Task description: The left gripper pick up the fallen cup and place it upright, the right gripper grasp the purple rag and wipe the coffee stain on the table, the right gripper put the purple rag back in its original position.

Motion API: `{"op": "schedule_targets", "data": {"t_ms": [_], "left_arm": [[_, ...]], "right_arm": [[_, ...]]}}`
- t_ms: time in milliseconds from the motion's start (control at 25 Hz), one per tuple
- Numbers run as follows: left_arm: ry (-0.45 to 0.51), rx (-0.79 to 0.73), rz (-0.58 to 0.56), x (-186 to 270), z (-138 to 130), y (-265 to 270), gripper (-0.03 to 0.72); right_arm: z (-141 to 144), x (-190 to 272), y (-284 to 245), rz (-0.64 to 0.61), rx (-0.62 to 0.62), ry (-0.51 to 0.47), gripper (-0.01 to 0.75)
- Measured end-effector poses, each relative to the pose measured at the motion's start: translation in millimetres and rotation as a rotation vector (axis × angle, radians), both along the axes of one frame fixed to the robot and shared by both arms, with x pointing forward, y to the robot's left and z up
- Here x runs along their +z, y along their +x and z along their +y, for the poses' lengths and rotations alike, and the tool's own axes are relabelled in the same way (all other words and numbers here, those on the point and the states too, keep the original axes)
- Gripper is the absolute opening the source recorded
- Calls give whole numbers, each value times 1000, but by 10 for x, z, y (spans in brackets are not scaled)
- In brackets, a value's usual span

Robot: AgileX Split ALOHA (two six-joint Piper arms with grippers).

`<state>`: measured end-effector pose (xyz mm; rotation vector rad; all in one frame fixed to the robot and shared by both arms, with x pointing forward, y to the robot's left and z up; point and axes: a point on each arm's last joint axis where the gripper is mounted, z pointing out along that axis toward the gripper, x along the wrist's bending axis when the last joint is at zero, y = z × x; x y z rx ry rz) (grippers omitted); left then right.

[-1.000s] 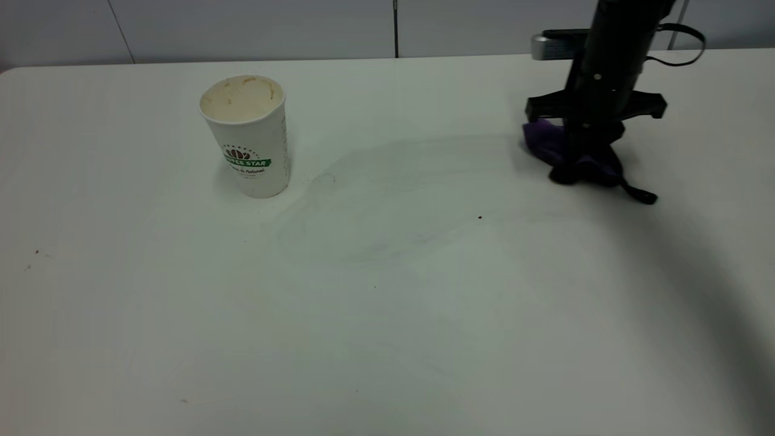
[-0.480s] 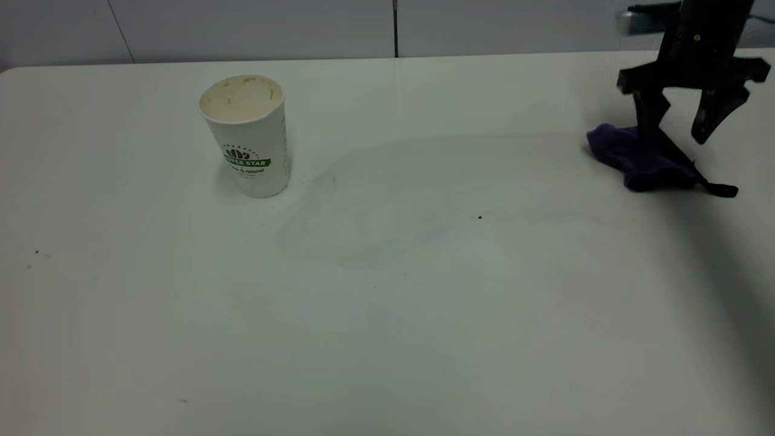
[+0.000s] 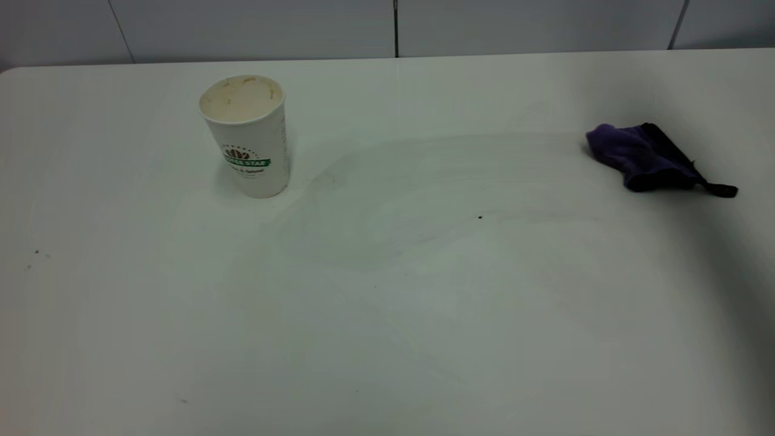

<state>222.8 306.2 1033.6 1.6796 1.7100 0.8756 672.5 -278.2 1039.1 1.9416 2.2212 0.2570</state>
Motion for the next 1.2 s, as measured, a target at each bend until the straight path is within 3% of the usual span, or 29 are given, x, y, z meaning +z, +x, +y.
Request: {"op": "schedule_targets", "data": {"t_ms": [240, 400, 640, 800, 1040, 1200], "left_arm": [[5, -4, 0, 0, 0, 0, 242], [5, -4, 0, 0, 0, 0, 242], [1, -1, 0, 0, 0, 0, 242], [1, -1, 0, 0, 0, 0, 242], [1, -1, 0, 0, 0, 0, 242], [1, -1, 0, 0, 0, 0, 242]], "right_arm": [[-58, 1095, -1429, -197, 6, 15, 727], [-106, 1317, -2426, -318, -11, 27, 721], [-162, 965, -3265, -368, -23, 17, 712], [-188, 643, -3793, -493, -31, 28, 706], [-212, 306, -4225, -604, -37, 34, 690], [-216, 115, -4300, -606, -44, 37, 684]]}}
